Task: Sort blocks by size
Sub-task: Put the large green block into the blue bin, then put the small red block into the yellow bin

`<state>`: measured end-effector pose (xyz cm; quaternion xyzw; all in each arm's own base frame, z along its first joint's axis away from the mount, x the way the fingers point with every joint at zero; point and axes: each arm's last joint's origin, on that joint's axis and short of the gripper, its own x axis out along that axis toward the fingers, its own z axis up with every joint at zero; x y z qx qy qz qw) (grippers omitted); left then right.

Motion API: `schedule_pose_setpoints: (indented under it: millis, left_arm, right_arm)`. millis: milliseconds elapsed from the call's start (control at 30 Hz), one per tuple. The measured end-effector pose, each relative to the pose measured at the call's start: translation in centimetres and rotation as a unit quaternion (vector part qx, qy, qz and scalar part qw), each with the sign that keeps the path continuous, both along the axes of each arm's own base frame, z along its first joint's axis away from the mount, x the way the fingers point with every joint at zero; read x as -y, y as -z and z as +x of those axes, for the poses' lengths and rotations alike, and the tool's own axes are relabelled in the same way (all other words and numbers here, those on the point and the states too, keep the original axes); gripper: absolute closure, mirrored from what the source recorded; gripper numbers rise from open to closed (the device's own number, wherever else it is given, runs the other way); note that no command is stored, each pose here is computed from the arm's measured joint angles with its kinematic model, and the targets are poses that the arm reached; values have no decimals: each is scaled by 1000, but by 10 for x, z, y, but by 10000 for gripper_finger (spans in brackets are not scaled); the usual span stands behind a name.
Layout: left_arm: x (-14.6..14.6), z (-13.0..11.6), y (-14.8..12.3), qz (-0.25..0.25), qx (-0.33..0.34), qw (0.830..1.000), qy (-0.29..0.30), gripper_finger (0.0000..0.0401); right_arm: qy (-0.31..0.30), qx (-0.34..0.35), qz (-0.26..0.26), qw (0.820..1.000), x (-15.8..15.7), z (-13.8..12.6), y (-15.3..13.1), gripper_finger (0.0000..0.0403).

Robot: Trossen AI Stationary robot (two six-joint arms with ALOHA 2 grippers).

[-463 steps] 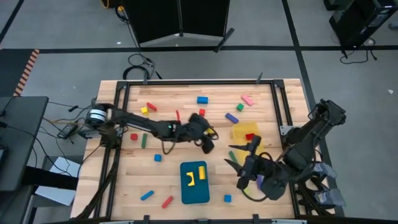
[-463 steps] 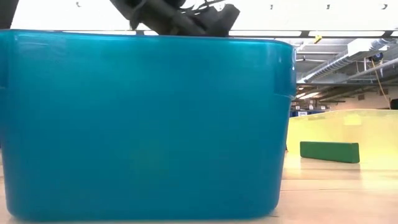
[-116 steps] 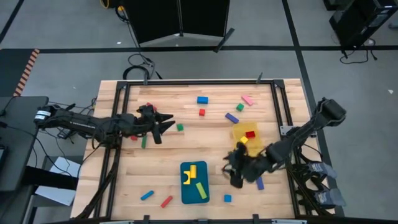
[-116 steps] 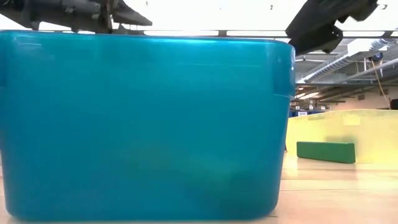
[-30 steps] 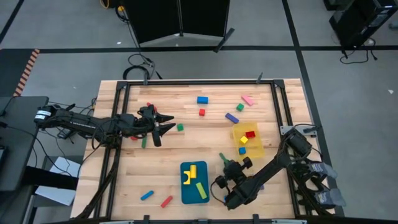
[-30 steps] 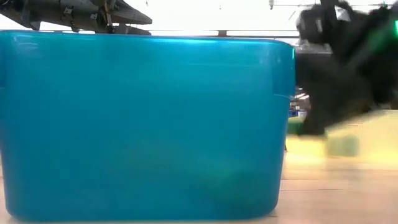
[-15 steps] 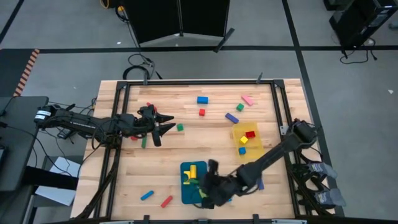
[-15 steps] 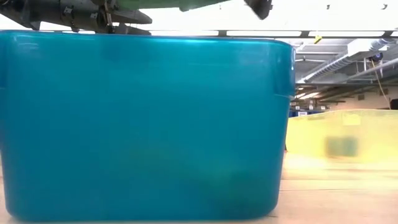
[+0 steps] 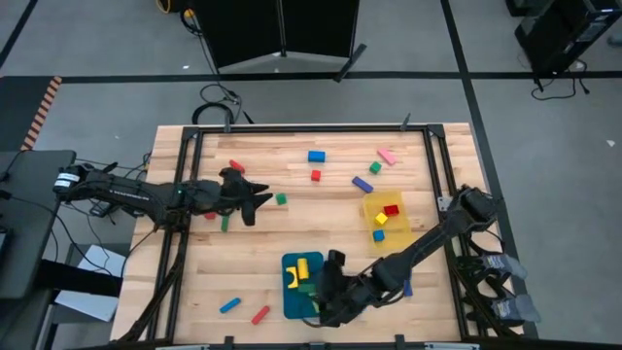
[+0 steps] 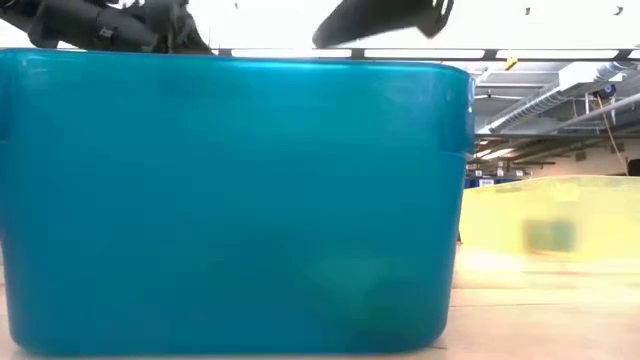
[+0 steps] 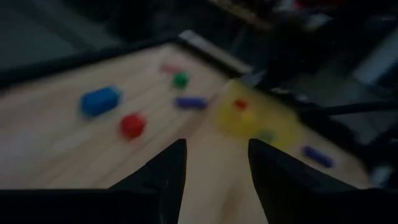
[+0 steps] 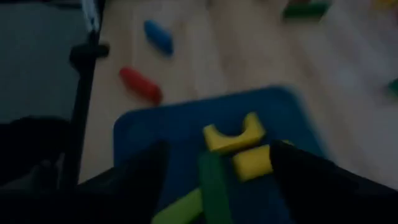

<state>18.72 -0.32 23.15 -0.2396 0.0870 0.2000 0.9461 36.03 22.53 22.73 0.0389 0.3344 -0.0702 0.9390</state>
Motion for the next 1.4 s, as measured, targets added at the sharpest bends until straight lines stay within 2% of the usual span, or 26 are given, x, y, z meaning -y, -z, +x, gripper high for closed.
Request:
schedule_pose_setpoints:
  millis: [133, 300, 433, 533, 767, 1000, 1100, 1167, 1333, 1400]
  left_arm:
    - [-8, 1, 1, -30, -52, 997, -50, 222]
    - [-19, 17, -5, -33, -124, 988, -83, 222]
    - [-34, 48, -7, -29, -189, 979, -70, 222]
    - [-51, 81, -6, -37, -225, 973, -47, 219]
    - [-92, 162, 6, -66, -302, 950, -31, 181]
    - [-121, 218, 20, -89, -375, 922, -45, 113]
    - [-132, 231, 31, -97, -404, 908, -59, 86]
    - [-139, 237, 37, -105, -407, 904, -69, 74]
    - [-151, 235, 50, -125, -422, 893, -90, 67]
    - [-154, 235, 51, -126, -415, 896, -96, 67]
  right_arm:
    - [45, 19, -73, 996, 7, -21, -26, 69]
    - [123, 26, -152, 980, 26, -52, -54, 71]
    - [175, 33, -195, 965, 40, -78, -70, 82]
    - [204, 41, -220, 953, 48, -95, -77, 87]
    - [249, 97, -252, 930, 55, -121, -86, 87]
    - [246, 119, -255, 927, 50, -127, -87, 94]
    - [241, 120, -258, 928, 49, -128, -87, 98]
    - [238, 123, -260, 928, 47, -130, -87, 100]
    - [229, 131, -262, 928, 43, -133, -88, 106]
    - [226, 133, -263, 929, 41, -134, -88, 108]
